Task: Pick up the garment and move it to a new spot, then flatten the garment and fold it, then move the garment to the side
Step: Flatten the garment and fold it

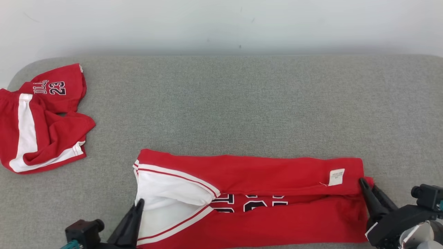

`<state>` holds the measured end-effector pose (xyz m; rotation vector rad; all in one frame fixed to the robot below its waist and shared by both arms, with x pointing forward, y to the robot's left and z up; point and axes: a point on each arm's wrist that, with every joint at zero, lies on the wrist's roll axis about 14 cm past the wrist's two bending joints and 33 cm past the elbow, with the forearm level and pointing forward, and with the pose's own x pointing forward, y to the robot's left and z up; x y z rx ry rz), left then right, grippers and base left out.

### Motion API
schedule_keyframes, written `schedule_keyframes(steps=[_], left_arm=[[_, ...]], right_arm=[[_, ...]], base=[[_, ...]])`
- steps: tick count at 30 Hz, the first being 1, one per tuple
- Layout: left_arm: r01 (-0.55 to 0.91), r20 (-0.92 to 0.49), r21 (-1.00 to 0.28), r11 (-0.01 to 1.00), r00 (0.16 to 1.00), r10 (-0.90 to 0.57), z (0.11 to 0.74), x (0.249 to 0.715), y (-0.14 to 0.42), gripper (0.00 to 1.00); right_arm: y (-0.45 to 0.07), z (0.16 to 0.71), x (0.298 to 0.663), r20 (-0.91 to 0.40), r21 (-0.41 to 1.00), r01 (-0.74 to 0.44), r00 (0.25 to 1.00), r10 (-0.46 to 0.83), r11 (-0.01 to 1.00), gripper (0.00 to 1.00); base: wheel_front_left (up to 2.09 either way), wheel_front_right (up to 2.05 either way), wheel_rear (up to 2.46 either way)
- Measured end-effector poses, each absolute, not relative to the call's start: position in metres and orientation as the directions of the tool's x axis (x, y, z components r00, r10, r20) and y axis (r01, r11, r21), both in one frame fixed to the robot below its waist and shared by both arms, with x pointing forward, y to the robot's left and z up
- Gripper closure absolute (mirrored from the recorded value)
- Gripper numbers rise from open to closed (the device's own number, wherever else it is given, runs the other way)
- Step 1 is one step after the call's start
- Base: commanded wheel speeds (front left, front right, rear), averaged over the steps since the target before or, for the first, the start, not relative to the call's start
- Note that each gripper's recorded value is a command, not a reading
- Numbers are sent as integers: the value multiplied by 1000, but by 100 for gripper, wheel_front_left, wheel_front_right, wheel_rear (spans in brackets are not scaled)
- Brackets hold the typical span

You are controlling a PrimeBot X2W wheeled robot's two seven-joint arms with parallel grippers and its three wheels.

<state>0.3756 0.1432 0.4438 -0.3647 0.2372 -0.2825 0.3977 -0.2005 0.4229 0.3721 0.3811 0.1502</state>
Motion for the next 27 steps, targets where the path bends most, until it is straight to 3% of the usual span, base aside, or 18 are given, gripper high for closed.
schedule_keyframes(steps=[17, 27], left_arm=[[-27, 61, -209, 978, 997, 40, 504, 374, 220, 0], [-76, 51, -148, 986, 995, 84, 496, 359, 231, 0]], right_arm=[[-216, 443, 402, -299, 392, -33, 940, 162, 919, 0], [-204, 398, 405, -463, 371, 22, 871, 164, 928, 0]], base=[[0, 0, 0], [0, 0, 0]])
